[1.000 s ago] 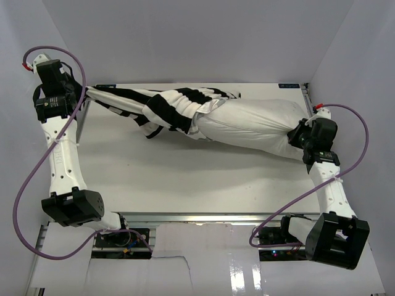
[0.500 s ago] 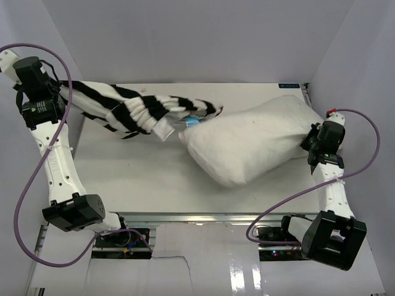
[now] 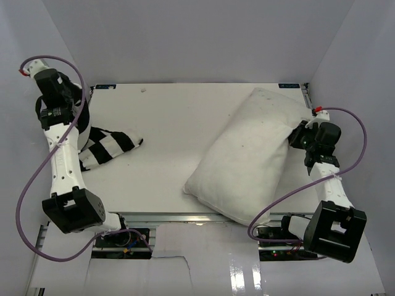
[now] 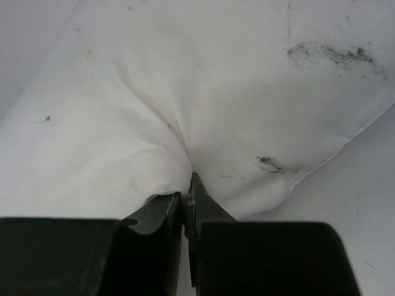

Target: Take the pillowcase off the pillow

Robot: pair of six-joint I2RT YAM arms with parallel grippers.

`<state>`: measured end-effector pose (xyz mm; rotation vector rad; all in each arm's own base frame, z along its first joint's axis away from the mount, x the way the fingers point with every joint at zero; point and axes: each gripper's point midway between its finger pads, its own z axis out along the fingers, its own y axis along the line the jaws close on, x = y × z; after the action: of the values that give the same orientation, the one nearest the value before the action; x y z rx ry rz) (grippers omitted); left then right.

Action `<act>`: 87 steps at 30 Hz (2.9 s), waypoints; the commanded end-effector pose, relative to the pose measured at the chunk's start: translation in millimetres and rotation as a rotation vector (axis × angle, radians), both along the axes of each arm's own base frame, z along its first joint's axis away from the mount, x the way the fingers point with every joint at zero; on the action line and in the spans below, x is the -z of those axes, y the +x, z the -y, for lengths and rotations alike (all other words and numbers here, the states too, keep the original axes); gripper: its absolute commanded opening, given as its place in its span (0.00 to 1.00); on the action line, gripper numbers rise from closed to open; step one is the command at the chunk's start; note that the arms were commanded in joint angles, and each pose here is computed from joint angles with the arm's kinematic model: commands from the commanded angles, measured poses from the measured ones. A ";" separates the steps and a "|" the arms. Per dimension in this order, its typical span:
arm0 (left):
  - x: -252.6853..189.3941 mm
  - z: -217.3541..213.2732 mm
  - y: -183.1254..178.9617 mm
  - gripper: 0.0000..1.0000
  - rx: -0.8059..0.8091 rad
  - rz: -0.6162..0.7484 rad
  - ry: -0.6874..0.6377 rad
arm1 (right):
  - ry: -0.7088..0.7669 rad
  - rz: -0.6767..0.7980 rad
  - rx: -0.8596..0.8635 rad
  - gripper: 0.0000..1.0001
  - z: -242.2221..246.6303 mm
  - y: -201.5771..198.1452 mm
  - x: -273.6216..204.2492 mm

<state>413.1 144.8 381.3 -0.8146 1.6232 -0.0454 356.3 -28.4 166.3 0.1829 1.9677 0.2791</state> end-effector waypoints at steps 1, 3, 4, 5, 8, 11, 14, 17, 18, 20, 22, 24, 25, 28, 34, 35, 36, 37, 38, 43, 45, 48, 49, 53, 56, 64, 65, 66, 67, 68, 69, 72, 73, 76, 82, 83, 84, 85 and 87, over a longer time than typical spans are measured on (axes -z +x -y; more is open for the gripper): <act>1.3 71.9 28.5 0.00 0.256 0.036 0.005 | 0.050 0.132 -0.281 0.08 -55.8 11.1 -27.6; 7.8 117.2 39.0 0.00 0.358 0.020 0.046 | 0.030 0.132 -0.269 0.08 -56.8 15.9 -29.5; 13.6 130.0 45.2 0.00 0.384 0.012 0.043 | 0.023 0.139 -0.273 0.08 -60.6 19.4 -34.9; 15.8 146.1 48.4 0.00 0.423 0.012 0.038 | 0.020 0.137 -0.271 0.08 -61.0 22.2 -36.8; 28.1 204.2 54.8 0.00 0.562 0.011 -0.002 | 0.009 0.110 -0.267 0.08 -60.5 34.2 -36.2; 29.4 261.9 48.4 0.00 0.730 0.060 -0.036 | 0.012 0.082 -0.277 0.08 -62.5 44.0 -30.2; 15.1 302.7 39.0 0.00 0.854 0.100 -0.068 | -0.005 0.083 -0.312 0.08 -75.1 49.7 -29.8; -27.3 317.7 30.2 0.00 0.903 0.189 -0.074 | -0.035 0.073 -0.322 0.08 -82.2 52.3 -25.9; -55.8 322.1 24.0 0.00 0.924 0.252 -0.066 | -0.039 0.073 -0.324 0.08 -84.2 53.0 -25.1; -83.8 327.7 15.2 0.00 0.959 0.310 -0.071 | -0.041 0.070 -0.325 0.08 -85.3 53.2 -22.0; -110.2 329.9 5.0 0.00 0.978 0.347 -0.072 | -0.046 0.064 -0.325 0.08 -85.4 53.4 -18.6; -116.5 323.5 4.1 0.00 0.944 0.346 -0.048 | -0.050 0.058 -0.330 0.08 -86.5 53.0 -15.4; -107.3 317.1 8.0 0.00 0.906 0.317 -0.033 | -0.054 0.053 -0.329 0.08 -85.9 52.3 -13.3; -63.5 278.9 31.4 0.00 0.686 0.208 0.055 | -0.060 0.053 -0.331 0.08 -86.1 50.6 -11.1; 70.4 187.4 69.5 0.00 0.258 -0.123 0.148 | -0.063 0.025 -0.339 0.08 -87.9 57.1 -5.2; 96.9 166.6 66.3 0.00 0.182 -0.184 0.151 | -0.062 0.019 -0.345 0.08 -87.9 61.6 -2.8; 108.5 153.6 65.8 0.00 0.133 -0.197 0.148 | -0.055 0.022 -0.350 0.08 -89.1 66.2 -4.3; 122.6 142.0 63.2 0.00 0.099 -0.224 0.137 | -0.056 0.040 -0.356 0.08 -89.9 77.3 -20.7; 144.1 121.1 55.4 0.00 0.050 -0.267 0.114 | -0.040 0.010 -0.387 0.08 -94.1 84.9 -14.6; 167.2 115.9 33.4 0.16 0.037 -0.230 0.014 | -0.032 -0.036 -0.425 0.32 -97.8 108.4 -36.4; 169.8 119.8 24.4 0.40 0.053 -0.223 -0.009 | -0.030 -0.032 -0.389 0.46 -93.9 109.7 -45.4; 166.1 123.6 14.4 0.75 0.071 -0.213 -0.013 | -0.061 -0.063 -0.314 0.69 -81.6 99.9 -49.2; 162.7 127.1 12.2 0.77 0.083 -0.208 -0.004 | -0.083 -0.059 -0.265 0.85 -73.4 95.7 -57.3; 122.9 154.5 -1.6 0.85 0.161 -0.119 0.012 | -0.071 -0.059 -0.269 0.91 -80.7 68.9 -71.4; 104.1 190.4 -9.8 0.95 0.260 -0.067 0.004 | -0.112 -0.009 -0.311 0.91 -113.4 48.5 -92.0; 120.8 357.5 -63.3 0.98 0.861 -0.063 -0.011 | -0.011 0.141 -0.508 0.90 -205.5 -32.5 -123.9; 120.8 365.8 -70.8 0.98 0.886 -0.061 0.013 | 0.009 0.138 -0.496 0.90 -205.3 -38.8 -124.9; 113.8 378.0 -86.2 0.98 0.911 -0.036 0.050 | 0.018 0.138 -0.499 0.90 -203.7 -50.1 -127.6; 114.4 384.1 -96.5 0.98 0.933 -0.014 0.060 | 0.020 0.131 -0.486 0.90 -200.5 -54.1 -129.6; 108.3 389.7 -106.0 0.98 0.965 0.028 0.070 | 0.015 0.130 -0.472 0.90 -196.2 -57.6 -132.6; 103.1 405.9 -127.0 0.98 1.060 0.082 0.104 | 0.007 0.136 -0.451 0.90 -190.3 -61.5 -137.0; 76.3 418.3 -172.1 0.98 1.191 0.304 0.096 | 0.002 0.142 -0.489 0.90 -188.6 -79.2 -140.8; 69.4 421.4 -181.0 0.98 1.231 0.346 0.088 | -0.001 0.136 -0.510 0.90 -189.9 -83.4 -133.5; 62.7 420.6 -187.2 0.98 1.245 0.379 0.102 | -0.002 0.182 -0.578 0.90 -194.5 -97.1 -129.2; 59.1 428.6 -197.9 0.98 1.311 0.404 0.094 | 0.000 0.292 -0.543 0.90 -185.7 -104.2 -146.3; 58.2 427.2 -198.0 0.98 1.305 0.408 0.094 | -0.002 0.299 -0.547 0.90 -185.5 -105.5 -149.0; 55.7 423.9 -199.3 0.98 1.297 0.418 0.092 | -0.004 0.302 -0.546 0.90 -184.8 -106.0 -150.5; 54.2 422.1 -200.0 0.98 1.292 0.426 0.092 | -0.011 0.301 -0.549 0.90 -184.7 -106.5 -150.4; 50.0 418.3 -203.2 0.98 1.289 0.448 0.085 | -0.016 0.300 -0.548 0.90 -183.7 -107.2 -150.1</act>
<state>219.6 -278.3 313.6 0.3888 1.5246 -0.9497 247.8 155.8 296.3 -0.3797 1.7649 0.6191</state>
